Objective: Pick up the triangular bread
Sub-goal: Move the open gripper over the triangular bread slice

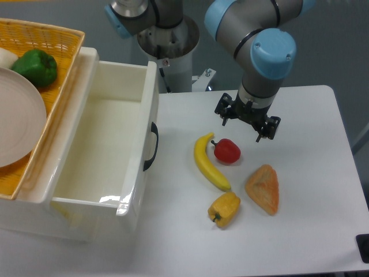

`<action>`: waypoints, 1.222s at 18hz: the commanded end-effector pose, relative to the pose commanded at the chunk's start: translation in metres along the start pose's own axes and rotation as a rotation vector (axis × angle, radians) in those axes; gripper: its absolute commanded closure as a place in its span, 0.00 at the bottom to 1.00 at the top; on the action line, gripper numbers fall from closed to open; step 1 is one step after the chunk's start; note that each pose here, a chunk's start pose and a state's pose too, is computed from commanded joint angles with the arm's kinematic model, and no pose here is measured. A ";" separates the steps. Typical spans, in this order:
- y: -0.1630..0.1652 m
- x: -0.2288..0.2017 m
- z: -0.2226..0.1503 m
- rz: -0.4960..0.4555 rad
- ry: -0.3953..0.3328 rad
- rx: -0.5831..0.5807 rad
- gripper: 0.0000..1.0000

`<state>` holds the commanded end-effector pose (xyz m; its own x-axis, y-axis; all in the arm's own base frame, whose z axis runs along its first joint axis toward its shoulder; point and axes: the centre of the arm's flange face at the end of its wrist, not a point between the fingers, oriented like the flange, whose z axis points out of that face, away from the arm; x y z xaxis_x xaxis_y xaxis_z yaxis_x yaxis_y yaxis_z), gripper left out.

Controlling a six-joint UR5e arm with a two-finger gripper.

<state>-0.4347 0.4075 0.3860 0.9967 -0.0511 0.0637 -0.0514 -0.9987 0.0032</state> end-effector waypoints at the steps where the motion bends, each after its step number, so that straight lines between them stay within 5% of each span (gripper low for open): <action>1: -0.001 0.001 0.002 0.001 0.003 0.000 0.00; 10: 0.005 0.000 0.019 -0.010 0.029 -0.014 0.00; 22: 0.029 -0.048 0.022 -0.143 -0.082 0.067 0.00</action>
<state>-0.4822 0.3805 0.3608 0.9954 0.0943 -0.0141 0.0933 -0.9938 -0.0600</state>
